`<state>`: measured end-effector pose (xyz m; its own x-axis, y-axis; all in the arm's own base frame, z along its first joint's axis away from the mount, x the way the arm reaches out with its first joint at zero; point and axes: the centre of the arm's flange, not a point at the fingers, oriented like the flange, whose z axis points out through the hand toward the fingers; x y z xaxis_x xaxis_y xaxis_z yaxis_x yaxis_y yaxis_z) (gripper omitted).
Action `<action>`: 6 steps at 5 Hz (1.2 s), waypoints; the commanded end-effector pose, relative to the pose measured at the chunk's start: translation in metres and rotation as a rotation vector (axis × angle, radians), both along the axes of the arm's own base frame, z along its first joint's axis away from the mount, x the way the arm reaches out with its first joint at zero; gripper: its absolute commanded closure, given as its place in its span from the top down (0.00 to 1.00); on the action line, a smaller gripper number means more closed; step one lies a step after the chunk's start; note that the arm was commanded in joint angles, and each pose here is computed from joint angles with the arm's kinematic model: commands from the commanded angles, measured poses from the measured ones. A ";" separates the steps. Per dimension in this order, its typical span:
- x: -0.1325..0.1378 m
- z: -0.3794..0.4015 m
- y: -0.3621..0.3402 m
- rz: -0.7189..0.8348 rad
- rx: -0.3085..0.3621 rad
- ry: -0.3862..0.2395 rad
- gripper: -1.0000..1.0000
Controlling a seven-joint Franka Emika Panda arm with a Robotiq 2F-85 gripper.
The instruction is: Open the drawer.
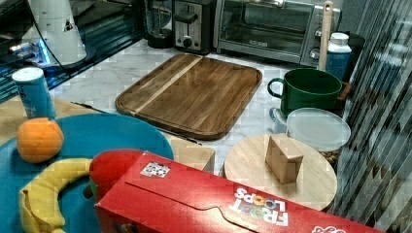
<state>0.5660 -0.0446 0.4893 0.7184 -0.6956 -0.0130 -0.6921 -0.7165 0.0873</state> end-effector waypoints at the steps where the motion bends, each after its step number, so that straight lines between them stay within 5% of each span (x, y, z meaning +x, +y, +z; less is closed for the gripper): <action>1: 0.000 -0.002 -0.002 -0.002 0.000 0.004 1.00; 3: -0.005 -0.012 0.002 0.036 -0.016 -0.014 1.00; 6: -0.034 -0.036 -0.053 0.415 -0.033 0.026 1.00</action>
